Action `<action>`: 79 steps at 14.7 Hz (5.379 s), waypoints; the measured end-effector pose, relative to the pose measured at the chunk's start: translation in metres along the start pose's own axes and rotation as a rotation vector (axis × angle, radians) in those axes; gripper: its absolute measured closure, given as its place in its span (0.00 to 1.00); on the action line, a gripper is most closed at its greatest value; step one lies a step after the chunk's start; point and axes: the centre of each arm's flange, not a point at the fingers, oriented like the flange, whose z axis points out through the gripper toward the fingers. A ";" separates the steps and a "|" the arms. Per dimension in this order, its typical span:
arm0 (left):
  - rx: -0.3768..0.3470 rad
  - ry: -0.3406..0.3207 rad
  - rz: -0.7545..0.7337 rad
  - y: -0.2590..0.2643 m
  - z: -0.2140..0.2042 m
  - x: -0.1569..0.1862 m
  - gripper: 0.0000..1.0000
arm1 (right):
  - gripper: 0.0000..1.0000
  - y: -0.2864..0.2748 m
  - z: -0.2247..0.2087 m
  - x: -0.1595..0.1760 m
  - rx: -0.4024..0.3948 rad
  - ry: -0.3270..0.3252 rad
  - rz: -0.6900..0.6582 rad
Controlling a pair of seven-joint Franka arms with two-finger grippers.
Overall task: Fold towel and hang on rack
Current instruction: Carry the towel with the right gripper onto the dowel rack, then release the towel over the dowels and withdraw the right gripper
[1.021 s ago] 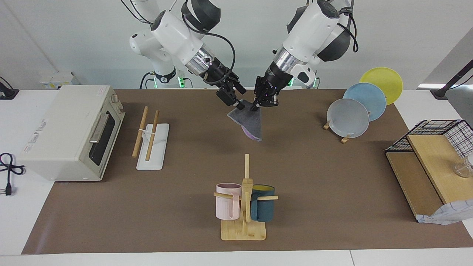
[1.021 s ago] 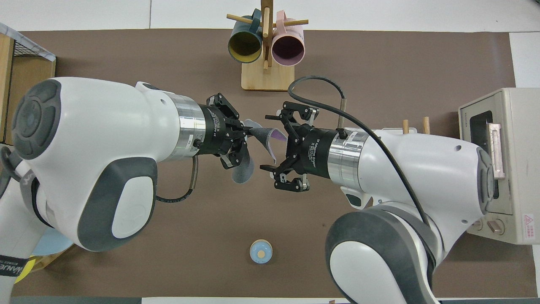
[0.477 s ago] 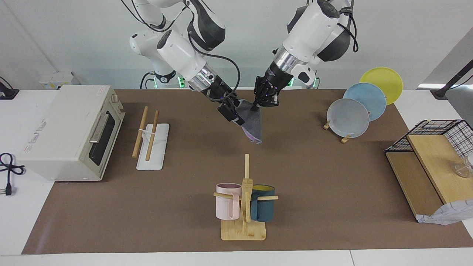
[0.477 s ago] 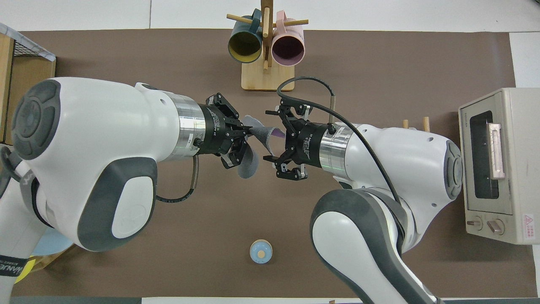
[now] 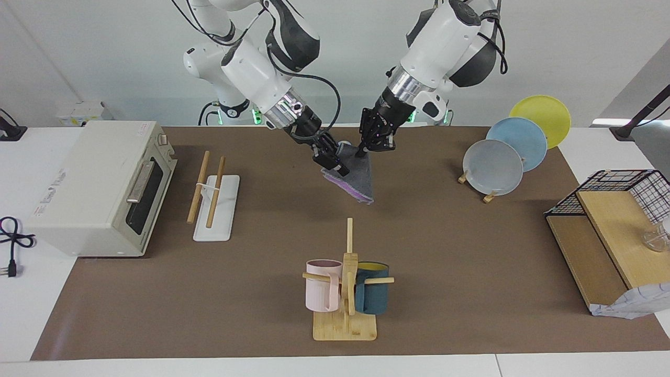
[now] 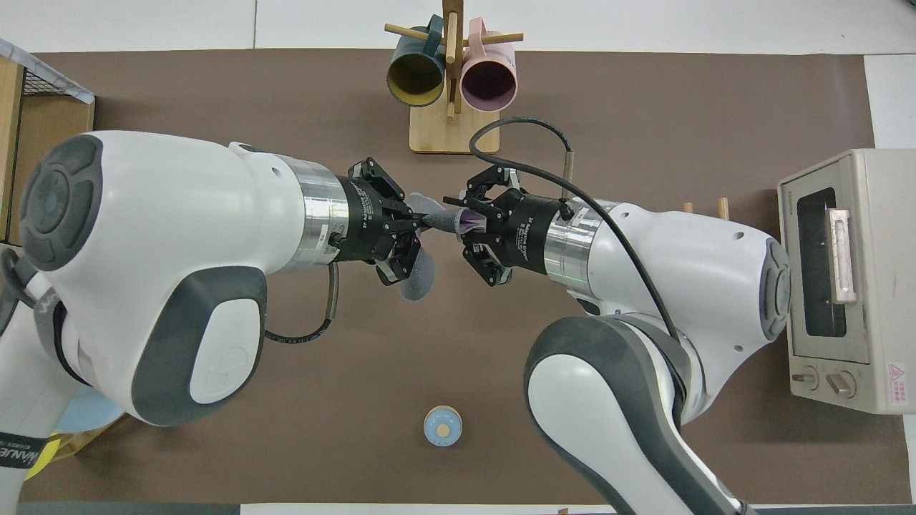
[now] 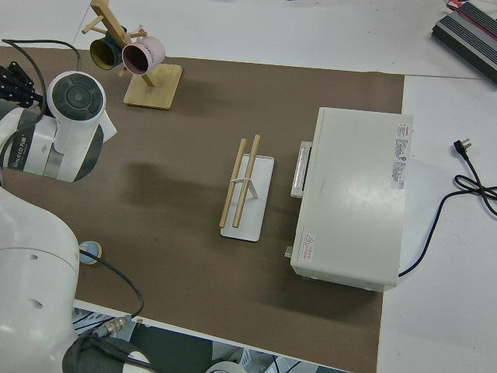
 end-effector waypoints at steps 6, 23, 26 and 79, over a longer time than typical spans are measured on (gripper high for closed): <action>0.000 -0.003 0.004 -0.003 0.001 -0.003 0.98 | 0.98 -0.001 0.001 0.002 -0.002 0.002 -0.113; 0.031 0.124 0.727 0.092 -0.047 0.134 0.00 | 0.98 -0.034 -0.112 0.210 -0.508 0.328 -0.644; 0.081 0.223 0.975 0.106 -0.062 0.169 0.00 | 0.98 -0.028 -0.139 0.226 -0.626 0.367 -0.723; 0.530 0.274 1.814 0.093 -0.153 0.193 0.00 | 0.00 -0.078 -0.301 0.173 -0.869 0.306 -1.223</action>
